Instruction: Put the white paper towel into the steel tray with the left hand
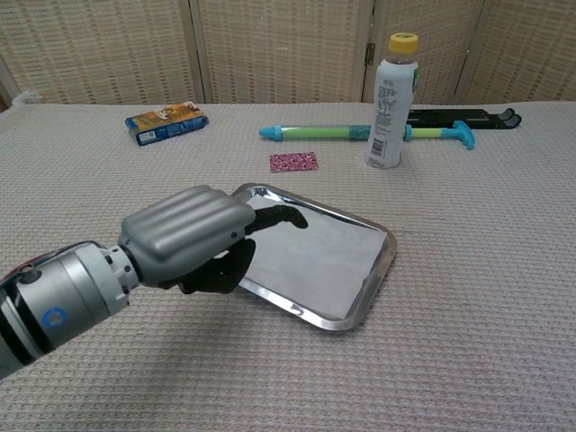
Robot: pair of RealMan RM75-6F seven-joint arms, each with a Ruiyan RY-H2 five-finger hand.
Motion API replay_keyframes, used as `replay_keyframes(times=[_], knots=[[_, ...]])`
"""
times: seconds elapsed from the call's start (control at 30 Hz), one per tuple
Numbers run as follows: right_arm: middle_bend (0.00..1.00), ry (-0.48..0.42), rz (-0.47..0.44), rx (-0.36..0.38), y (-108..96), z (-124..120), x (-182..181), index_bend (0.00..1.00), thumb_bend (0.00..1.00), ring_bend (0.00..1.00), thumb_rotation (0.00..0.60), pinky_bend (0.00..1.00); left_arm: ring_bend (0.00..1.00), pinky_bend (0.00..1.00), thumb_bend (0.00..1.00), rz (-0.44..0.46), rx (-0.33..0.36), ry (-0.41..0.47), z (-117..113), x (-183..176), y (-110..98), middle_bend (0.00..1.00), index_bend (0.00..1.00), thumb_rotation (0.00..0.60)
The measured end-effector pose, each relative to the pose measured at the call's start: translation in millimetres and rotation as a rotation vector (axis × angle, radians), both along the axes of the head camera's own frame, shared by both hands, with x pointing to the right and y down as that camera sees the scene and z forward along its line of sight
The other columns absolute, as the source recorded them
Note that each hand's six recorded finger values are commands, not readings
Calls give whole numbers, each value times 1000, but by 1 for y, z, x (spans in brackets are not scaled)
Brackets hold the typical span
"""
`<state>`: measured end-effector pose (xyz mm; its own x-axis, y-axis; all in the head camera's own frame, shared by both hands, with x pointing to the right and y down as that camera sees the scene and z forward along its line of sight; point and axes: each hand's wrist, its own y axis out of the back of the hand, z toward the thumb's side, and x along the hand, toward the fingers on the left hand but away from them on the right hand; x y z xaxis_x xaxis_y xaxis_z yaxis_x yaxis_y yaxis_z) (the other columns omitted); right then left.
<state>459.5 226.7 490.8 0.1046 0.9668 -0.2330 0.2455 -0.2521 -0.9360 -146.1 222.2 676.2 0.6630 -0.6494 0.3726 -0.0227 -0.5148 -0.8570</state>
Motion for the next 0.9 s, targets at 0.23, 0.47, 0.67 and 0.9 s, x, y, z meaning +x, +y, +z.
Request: replay_keyframes(times=[0.23,0.47,0.67,0.9], knots=[[0,18,-26,-22,2,8,-7,0,508,0,600,0,388,464,415,-159,112,29,-45,-72,-12,568,172,600],[0,54,-58,-55,4,24,-17,0,508,0,600,0,33,82,320,-382,197,-82,-87,-176,15,161,107,600],[0,80,-121,-85,8,39,-32,0,508,0,600,0,0,1,270,-542,118,-223,-102,-250,53,19,94,600],[0,104,-150,-99,10,50,-41,0,508,0,600,0,0,0,252,-615,28,-290,-109,-284,64,0,27,600]])
